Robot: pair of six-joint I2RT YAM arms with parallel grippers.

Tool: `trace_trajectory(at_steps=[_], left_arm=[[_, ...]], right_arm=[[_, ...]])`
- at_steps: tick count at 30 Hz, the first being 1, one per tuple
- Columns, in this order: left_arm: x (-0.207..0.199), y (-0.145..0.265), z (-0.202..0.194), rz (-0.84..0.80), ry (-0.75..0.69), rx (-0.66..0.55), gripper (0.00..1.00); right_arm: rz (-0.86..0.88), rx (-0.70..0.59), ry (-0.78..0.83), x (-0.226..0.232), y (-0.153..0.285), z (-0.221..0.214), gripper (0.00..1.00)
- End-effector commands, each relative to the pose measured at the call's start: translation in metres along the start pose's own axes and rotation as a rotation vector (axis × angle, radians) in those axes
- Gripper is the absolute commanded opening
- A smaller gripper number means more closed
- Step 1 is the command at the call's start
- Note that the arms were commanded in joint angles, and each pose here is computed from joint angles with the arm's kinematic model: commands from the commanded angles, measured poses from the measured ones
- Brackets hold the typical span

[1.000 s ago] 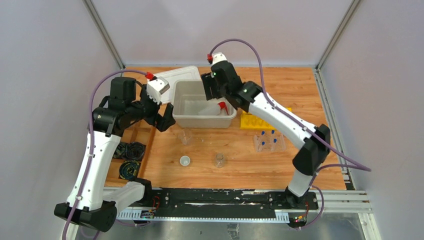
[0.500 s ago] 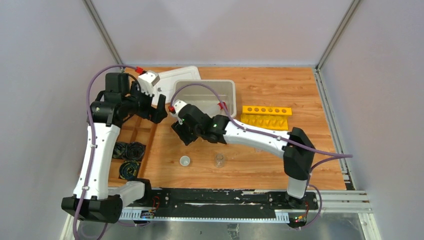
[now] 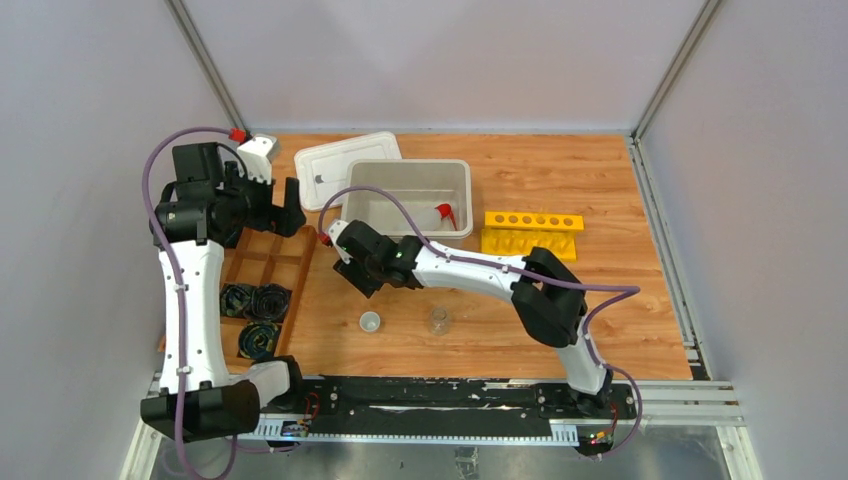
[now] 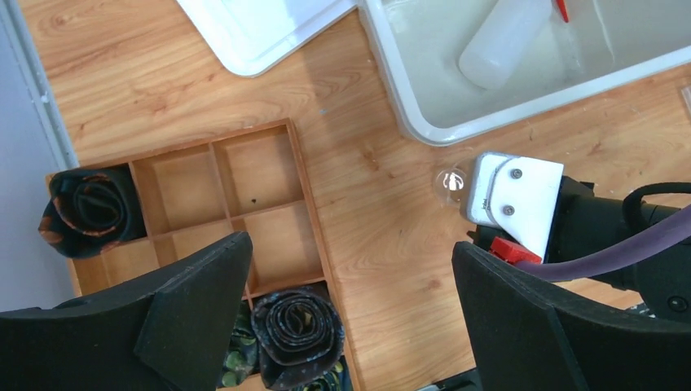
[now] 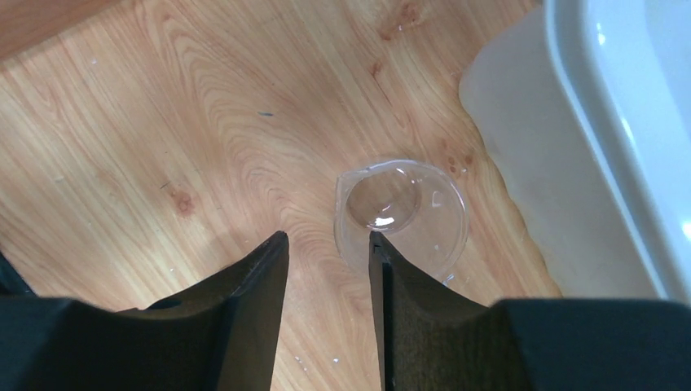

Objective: Organize the chemistry lab equipment

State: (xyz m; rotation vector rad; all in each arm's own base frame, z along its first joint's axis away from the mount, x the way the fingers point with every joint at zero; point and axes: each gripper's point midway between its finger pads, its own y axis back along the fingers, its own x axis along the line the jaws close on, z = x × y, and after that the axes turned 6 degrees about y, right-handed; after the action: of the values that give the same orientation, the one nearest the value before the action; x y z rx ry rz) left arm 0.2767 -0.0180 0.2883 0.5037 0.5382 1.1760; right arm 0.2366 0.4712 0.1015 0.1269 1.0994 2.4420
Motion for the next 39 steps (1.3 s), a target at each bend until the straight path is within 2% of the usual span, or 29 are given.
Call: trace_trajectory(at_steps=[1,9,14,17,22,27,30,34,39], left_arm=[[0.004,0.005,0.003,-0.022,-0.017,0.0,1.0],[-0.001,0.003,-0.001,-0.059,-0.017,0.005,1.0],[-0.007,0.004,-0.001,-0.092,-0.035,-0.005,1.0],[-0.009,0.003,-0.004,-0.109,-0.05,-0.003,0.99],[-0.011,-0.001,-0.01,-0.128,-0.066,0.008,0.98],[-0.022,-0.001,-0.019,-0.203,-0.109,0.014,0.97],[-0.034,-0.002,-0.028,-0.273,-0.126,0.022,0.95],[-0.045,-0.009,-0.049,-0.305,-0.208,0.075,0.95],[-0.06,-0.022,-0.085,-0.35,-0.324,0.176,0.95]], right_arm=[[-0.03,0.018,0.064,-0.005,-0.008,0.002,0.43],[-0.054,0.07,0.073,-0.013,-0.019,-0.012,0.28],[-0.05,0.053,0.102,-0.018,-0.001,0.004,0.01],[-0.024,-0.019,0.104,-0.017,0.033,0.033,0.0],[-0.005,-0.182,0.091,-0.021,0.112,0.088,0.0],[-0.09,-0.257,0.025,-0.06,0.164,0.107,0.0],[-0.177,-0.228,-0.065,-0.102,0.17,0.099,0.0],[-0.284,-0.1,-0.232,-0.162,0.156,0.064,0.0],[-0.336,0.003,-0.324,-0.197,0.129,0.03,0.0]])
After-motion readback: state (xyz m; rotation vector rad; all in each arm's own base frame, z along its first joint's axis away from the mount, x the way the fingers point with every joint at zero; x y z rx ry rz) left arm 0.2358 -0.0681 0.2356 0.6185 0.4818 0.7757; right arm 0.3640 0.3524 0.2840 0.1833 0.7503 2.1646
